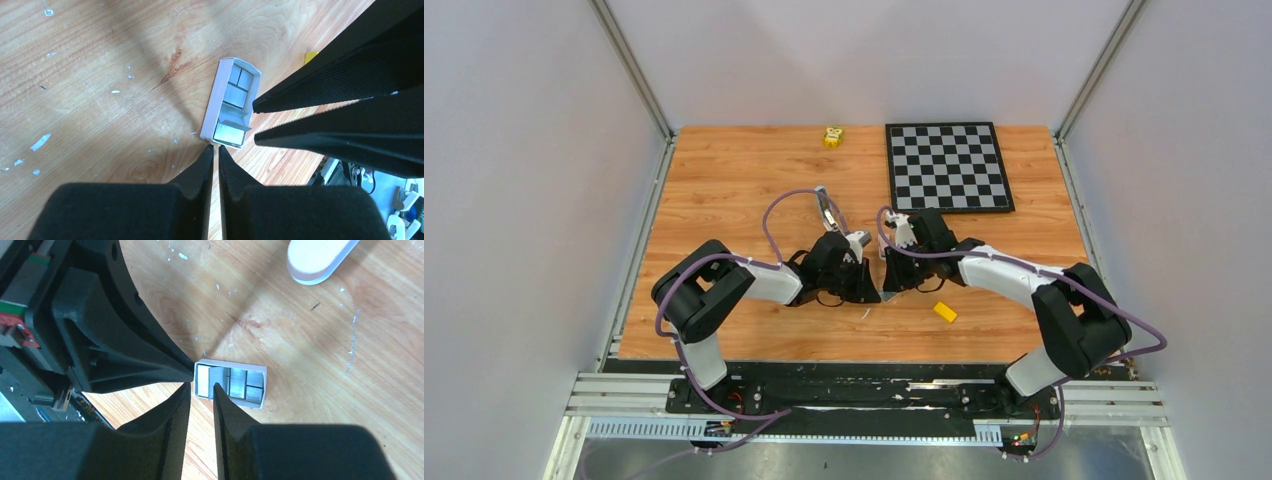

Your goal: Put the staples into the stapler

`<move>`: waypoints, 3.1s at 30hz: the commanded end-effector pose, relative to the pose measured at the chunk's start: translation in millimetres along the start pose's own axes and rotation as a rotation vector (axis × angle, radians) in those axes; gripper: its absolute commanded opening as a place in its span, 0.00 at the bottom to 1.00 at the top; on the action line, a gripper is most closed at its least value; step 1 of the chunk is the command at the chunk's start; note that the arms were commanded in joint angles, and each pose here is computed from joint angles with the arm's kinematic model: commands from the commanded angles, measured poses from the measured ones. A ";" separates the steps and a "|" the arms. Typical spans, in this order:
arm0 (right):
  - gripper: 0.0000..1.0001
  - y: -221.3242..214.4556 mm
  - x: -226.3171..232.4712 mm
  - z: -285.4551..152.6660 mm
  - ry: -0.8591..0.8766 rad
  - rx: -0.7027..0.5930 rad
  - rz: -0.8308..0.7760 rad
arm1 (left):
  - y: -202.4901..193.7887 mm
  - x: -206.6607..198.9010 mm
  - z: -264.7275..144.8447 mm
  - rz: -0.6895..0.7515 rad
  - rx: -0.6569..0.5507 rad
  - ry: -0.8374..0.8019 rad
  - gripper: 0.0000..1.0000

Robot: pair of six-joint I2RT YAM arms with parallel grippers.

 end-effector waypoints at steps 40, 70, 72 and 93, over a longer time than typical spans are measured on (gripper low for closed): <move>0.18 -11.0 -5.5 18.0 -0.015 0.094 0.011 | -10.4 10.7 -2.3 0.021 0.032 0.060 0.11; 0.00 46.6 65.5 -44.3 0.240 -0.156 0.061 | 74.1 -26.7 -101.8 0.060 -0.282 -0.112 0.55; 0.00 58.5 78.5 -56.5 0.288 -0.216 0.073 | 87.0 -35.3 -117.7 0.049 -0.356 -0.163 0.63; 0.00 98.6 146.6 -123.4 0.722 -0.455 0.287 | 122.7 -88.7 -170.4 -0.057 -0.587 -0.587 0.72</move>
Point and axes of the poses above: each gripper's point midway between its finger pads, its own z axis out along the fingers, its own x axis along the line the jaws close on, y = z × x, the point moved 1 cm from there along -z, back along the fingers, and after that the axes turned 12 degrees about z, right-handed, at the moved point
